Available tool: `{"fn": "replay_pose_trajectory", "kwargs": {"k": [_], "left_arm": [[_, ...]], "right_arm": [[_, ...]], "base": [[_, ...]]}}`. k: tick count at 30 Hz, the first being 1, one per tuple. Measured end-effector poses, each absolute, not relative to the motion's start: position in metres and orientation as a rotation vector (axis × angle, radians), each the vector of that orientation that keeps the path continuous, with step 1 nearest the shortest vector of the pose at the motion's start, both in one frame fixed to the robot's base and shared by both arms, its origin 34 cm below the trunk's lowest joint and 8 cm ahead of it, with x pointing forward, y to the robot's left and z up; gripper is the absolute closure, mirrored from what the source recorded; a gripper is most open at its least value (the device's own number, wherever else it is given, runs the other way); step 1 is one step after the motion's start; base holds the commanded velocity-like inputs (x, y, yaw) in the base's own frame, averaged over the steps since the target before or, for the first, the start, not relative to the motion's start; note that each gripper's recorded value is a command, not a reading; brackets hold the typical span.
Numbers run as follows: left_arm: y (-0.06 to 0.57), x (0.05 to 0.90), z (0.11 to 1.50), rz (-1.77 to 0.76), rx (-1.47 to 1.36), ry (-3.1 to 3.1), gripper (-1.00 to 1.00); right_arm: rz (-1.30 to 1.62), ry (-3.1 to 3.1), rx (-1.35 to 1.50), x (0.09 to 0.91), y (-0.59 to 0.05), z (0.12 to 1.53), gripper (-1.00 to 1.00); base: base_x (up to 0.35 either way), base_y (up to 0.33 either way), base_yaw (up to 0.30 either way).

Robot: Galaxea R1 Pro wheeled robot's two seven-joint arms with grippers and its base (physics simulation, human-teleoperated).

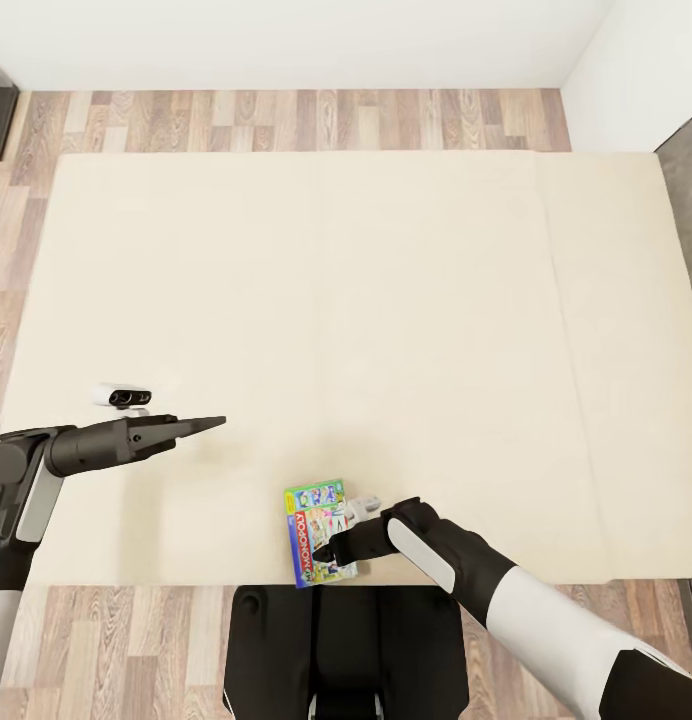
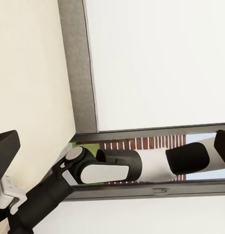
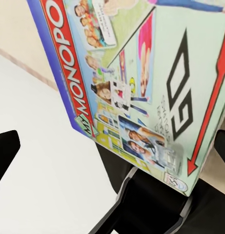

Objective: Put all the toys in the child's room - the three board games (two on the bed and one on the table), the two jigsaw puzzles on the table, and the tennis ball on the table - inside the toy box on the table in the child's room.

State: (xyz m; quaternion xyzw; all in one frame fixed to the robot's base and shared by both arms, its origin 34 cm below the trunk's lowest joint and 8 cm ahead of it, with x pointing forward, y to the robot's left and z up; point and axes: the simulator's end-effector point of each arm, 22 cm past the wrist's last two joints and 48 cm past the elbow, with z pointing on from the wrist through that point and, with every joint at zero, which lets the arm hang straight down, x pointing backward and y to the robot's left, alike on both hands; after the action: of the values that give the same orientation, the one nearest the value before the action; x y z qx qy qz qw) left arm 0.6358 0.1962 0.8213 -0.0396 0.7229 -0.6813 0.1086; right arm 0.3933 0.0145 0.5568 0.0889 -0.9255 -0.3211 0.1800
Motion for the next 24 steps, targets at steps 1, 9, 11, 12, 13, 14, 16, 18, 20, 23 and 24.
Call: {"fn": "replay_pose_trajectory", "kwargs": {"k": [1,9,11,12,13,14,16,18,20,23,24], "left_arm": [[0.1961,0.6358,0.8213,-2.004,-0.116,2.126,-1.00],[0.1960,0.6357,0.8213,-2.005,-0.116,2.126,-1.00],[0.1959,0.6357,0.8213,-2.005,-0.117,2.126,-1.00],[0.1959,0.6357,0.8213,-2.005,-0.117,2.126,-1.00],[0.1960,0.6358,0.8213,-2.005,-0.117,2.125,-1.00],[0.1960,0.6359,0.8213,-2.005,-0.117,2.125,-1.00],[0.1960,0.6360,0.8213,-2.005,-0.117,2.125,-1.00],[0.1958,0.6358,0.8213,-2.005,-0.117,2.125,-1.00],[0.1961,0.6358,0.8213,-2.004,-0.117,2.126,-1.00],[0.1964,0.6359,0.8213,-2.003,-0.117,2.126,-1.00],[0.1964,0.6359,0.8213,-2.004,-0.117,2.126,-1.00]], "right_arm": [[-0.907,-2.615,0.251,0.3933,0.0144,0.5567,-1.00],[-0.907,-2.615,0.252,0.3930,0.0144,0.5568,-1.00],[-0.907,-2.615,0.253,0.3930,0.0145,0.5568,-1.00],[-0.907,-2.615,0.253,0.3929,0.0145,0.5568,-1.00],[-0.907,-2.615,0.253,0.3929,0.0144,0.5568,-1.00],[-0.907,-2.615,0.253,0.3929,0.0145,0.5567,-1.00],[-0.907,-2.614,0.253,0.3929,0.0145,0.5567,-1.00],[-0.907,-2.614,0.253,0.3929,0.0144,0.5567,-1.00],[-0.907,-2.614,0.253,0.3929,0.0146,0.5568,-1.00],[-0.907,-2.614,0.253,0.3929,0.0145,0.5568,-1.00],[-0.907,-2.614,0.253,0.3928,0.0145,0.5568,-1.00]], "base": [[0.000,0.142,0.000],[0.000,0.037,0.000],[0.000,0.004,0.000],[-0.015,0.020,0.000],[-0.030,0.036,0.000],[-0.057,0.067,0.000],[-0.069,0.067,0.000],[-0.042,0.037,0.000],[-0.021,0.019,0.000],[-0.010,0.009,0.000],[-0.004,0.004,0.000]]}}
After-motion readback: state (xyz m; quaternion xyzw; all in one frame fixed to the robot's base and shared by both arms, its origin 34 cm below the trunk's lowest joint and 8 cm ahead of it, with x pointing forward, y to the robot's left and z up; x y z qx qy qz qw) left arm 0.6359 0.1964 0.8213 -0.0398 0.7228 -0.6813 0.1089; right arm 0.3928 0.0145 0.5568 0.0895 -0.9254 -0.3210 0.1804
